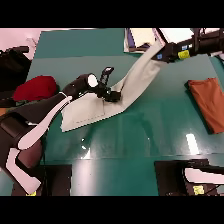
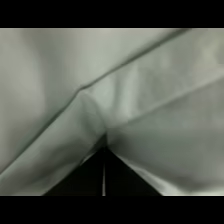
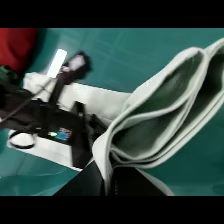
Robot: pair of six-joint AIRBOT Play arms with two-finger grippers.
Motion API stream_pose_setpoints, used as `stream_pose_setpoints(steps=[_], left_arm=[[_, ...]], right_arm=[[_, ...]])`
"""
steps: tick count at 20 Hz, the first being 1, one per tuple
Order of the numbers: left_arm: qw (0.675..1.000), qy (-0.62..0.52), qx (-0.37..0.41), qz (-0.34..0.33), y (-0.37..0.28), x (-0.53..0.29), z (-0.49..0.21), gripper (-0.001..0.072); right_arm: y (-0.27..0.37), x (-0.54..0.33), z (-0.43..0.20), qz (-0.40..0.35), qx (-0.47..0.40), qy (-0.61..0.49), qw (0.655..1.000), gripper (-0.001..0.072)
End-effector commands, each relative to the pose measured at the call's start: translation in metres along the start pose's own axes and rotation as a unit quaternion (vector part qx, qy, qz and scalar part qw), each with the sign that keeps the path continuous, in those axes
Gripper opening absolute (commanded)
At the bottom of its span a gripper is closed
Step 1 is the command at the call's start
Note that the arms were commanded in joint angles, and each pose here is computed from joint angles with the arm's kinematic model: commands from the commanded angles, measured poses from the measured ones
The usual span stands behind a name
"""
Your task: Fold the shirts.
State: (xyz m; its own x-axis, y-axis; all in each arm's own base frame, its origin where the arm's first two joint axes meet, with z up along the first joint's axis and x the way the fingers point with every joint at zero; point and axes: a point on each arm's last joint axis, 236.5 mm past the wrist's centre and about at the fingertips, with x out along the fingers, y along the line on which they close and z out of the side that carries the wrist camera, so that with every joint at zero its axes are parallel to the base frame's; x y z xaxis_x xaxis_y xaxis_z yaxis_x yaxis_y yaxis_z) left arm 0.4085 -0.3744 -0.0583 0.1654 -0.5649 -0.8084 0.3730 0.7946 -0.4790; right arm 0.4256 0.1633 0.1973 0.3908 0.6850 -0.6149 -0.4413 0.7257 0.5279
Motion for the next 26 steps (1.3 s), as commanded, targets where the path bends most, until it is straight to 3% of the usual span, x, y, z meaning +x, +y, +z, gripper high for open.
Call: stream_pose_setpoints(steps=[1, 7, 11, 15, 17, 19, 22, 26], left_arm=[[1.000, 0.008, -0.003, -0.003, 0.000, 0.008, -0.002, 0.0027], [0.999, -0.040, 0.012, 0.031, 0.025, -0.062, 0.040, 0.0028], [0.982, -0.149, 0.011, 0.116, 0.080, -0.215, 0.083, 0.0028], [0.937, -0.278, 0.004, 0.211, 0.113, -0.382, 0.084, 0.0028], [0.917, -0.319, 0.001, 0.241, 0.116, -0.436, 0.073, 0.0028], [0.906, -0.341, -0.003, 0.251, 0.112, -0.464, 0.064, 0.0028], [0.911, -0.334, -0.005, 0.244, 0.106, -0.464, 0.056, 0.0028], [0.919, -0.326, 0.008, 0.222, 0.089, -0.449, 0.057, 0.0028]], right_arm=[[0.047, 0.003, 0.007, 0.024, -0.030, -0.004, 0.999, 0.0016], [0.085, 0.022, -0.003, 0.053, -0.059, 0.013, 0.997, 0.0016], [0.150, 0.056, -0.019, 0.125, -0.092, 0.028, 0.987, 0.0016], [0.254, 0.145, -0.057, 0.231, -0.112, 0.036, 0.966, 0.0024], [0.297, 0.195, -0.075, 0.249, -0.117, 0.016, 0.961, 0.0337], [0.319, 0.214, -0.082, 0.259, -0.134, 0.014, 0.956, 0.0347], [0.287, 0.216, -0.072, 0.200, -0.178, 0.015, 0.963, 0.0344], [0.153, 0.196, -0.069, 0.073, -0.136, 0.056, 0.986, 0.0345]])
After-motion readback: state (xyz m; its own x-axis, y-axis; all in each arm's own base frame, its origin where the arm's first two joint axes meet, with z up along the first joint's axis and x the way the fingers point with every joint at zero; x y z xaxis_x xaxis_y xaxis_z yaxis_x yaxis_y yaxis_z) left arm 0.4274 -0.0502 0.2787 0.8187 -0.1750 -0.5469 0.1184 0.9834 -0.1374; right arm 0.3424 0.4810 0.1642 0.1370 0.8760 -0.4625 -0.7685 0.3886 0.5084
